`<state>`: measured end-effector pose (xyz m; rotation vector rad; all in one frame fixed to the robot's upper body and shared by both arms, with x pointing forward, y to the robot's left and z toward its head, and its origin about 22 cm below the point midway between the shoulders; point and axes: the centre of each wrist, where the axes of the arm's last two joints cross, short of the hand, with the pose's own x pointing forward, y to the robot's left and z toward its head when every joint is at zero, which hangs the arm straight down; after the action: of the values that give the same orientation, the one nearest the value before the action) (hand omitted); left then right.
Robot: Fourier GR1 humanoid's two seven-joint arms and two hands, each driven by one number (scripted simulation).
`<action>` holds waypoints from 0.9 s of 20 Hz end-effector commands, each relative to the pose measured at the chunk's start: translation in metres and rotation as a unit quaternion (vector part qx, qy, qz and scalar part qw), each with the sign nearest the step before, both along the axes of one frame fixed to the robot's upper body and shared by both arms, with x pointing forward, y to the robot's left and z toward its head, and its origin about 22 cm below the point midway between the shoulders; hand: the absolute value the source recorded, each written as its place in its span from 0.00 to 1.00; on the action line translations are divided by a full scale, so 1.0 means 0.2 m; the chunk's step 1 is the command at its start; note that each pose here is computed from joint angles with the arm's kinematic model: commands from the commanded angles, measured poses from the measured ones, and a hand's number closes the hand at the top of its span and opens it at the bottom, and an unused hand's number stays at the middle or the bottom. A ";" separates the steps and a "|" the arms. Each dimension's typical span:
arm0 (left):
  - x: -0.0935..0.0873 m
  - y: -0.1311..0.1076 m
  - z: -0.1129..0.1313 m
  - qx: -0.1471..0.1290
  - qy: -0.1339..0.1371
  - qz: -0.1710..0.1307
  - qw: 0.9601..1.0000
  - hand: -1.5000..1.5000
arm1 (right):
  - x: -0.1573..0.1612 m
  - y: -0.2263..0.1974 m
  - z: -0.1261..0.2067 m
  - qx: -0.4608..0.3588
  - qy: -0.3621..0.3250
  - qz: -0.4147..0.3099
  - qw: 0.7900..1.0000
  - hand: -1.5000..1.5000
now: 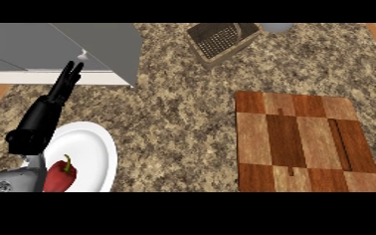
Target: Pick the lemon from the cutting board and place it in the basket
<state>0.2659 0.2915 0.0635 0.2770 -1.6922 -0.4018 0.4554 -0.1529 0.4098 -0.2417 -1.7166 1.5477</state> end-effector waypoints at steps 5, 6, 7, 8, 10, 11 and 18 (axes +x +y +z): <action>0.09 -0.07 0.08 -0.005 -0.035 -0.019 0.999 0.50 | -0.01 0.00 0.00 -0.096 -0.070 0.023 0.993 1.00; 0.13 -0.06 0.15 0.000 -0.038 -0.013 0.999 0.50 | 0.00 0.03 -0.05 -0.114 -0.075 0.041 0.990 1.00; 0.08 -0.07 0.13 0.002 -0.037 -0.026 0.999 0.50 | 0.02 0.03 -0.09 -0.115 -0.066 0.031 0.991 1.00; 0.08 -0.08 0.11 -0.013 -0.029 -0.018 0.999 0.50 | 0.02 0.02 -0.06 -0.111 -0.040 0.036 0.992 0.00; 0.08 -0.05 0.13 0.001 -0.038 -0.026 0.999 0.50 | 0.05 0.02 -0.16 -0.108 -0.014 0.039 0.993 0.00; 0.10 -0.06 0.12 0.004 -0.037 -0.021 0.999 0.50 | 0.02 0.01 -0.06 -0.105 -0.008 0.061 0.993 0.00; 0.05 -0.04 0.08 -0.001 -0.031 -0.029 0.999 0.50 | 0.06 -0.03 -0.13 -0.010 0.026 0.063 0.998 0.00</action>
<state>0.2641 0.2941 0.0625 0.2781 -1.6950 -0.4018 0.4638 -0.1467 0.3883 -0.3223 -1.6664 1.6936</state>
